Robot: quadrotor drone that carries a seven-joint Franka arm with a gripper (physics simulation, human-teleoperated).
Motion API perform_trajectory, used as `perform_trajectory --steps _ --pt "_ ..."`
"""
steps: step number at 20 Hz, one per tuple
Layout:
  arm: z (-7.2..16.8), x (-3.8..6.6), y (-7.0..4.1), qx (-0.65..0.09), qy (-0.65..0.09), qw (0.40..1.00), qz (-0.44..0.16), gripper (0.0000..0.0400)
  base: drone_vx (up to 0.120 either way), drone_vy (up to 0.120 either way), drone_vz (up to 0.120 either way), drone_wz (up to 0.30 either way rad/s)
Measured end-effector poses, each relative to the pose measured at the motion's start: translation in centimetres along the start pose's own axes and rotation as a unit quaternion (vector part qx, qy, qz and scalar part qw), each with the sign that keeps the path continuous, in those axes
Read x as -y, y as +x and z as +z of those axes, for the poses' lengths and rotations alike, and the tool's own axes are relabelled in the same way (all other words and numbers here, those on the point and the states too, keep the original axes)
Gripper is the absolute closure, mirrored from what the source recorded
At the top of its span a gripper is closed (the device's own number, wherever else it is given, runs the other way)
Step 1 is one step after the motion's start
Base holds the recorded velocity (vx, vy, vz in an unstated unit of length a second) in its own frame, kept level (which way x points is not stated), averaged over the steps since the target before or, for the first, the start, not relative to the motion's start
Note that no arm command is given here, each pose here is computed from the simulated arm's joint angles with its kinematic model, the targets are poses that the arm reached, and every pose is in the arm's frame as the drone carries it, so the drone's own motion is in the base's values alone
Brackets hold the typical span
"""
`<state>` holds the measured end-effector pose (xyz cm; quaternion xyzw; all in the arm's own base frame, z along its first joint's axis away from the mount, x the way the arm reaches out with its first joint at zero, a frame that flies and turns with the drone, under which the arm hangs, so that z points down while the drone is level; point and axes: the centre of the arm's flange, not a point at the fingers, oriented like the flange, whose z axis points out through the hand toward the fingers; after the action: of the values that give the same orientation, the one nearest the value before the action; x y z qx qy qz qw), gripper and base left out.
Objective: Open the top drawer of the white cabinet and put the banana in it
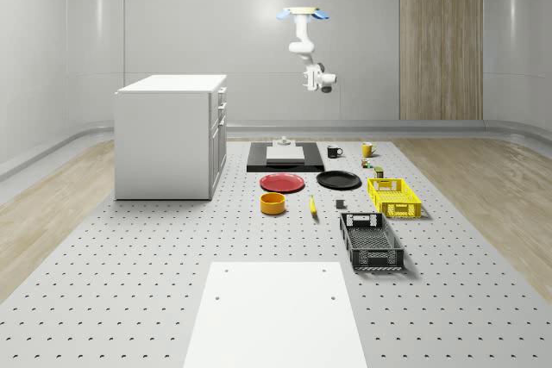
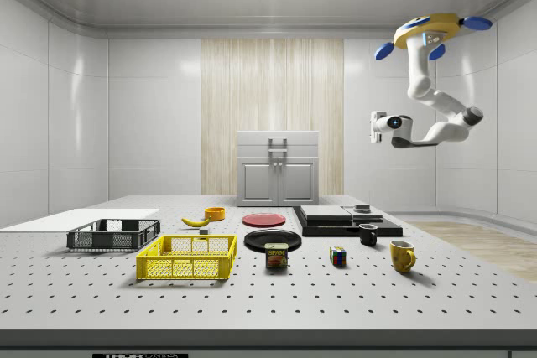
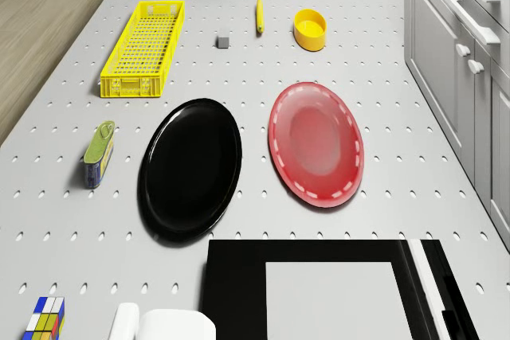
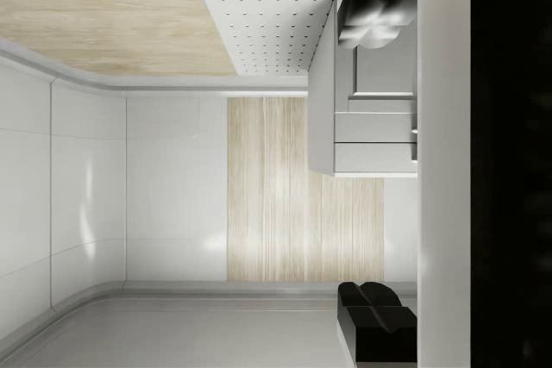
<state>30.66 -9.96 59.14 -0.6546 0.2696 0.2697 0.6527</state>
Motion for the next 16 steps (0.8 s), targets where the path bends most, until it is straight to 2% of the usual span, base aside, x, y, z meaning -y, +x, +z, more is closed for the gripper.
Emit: perform_trajectory --steps 11,16 --pt "0.0 -0.01 0.01 0.0 0.0 1.0 0.0 0.0 0.12 -0.116 0.0 0.0" --pt "-0.01 -0.01 0.01 0.0 0.0 1.0 0.0 0.0 0.12 0.0 0.0 0.0"
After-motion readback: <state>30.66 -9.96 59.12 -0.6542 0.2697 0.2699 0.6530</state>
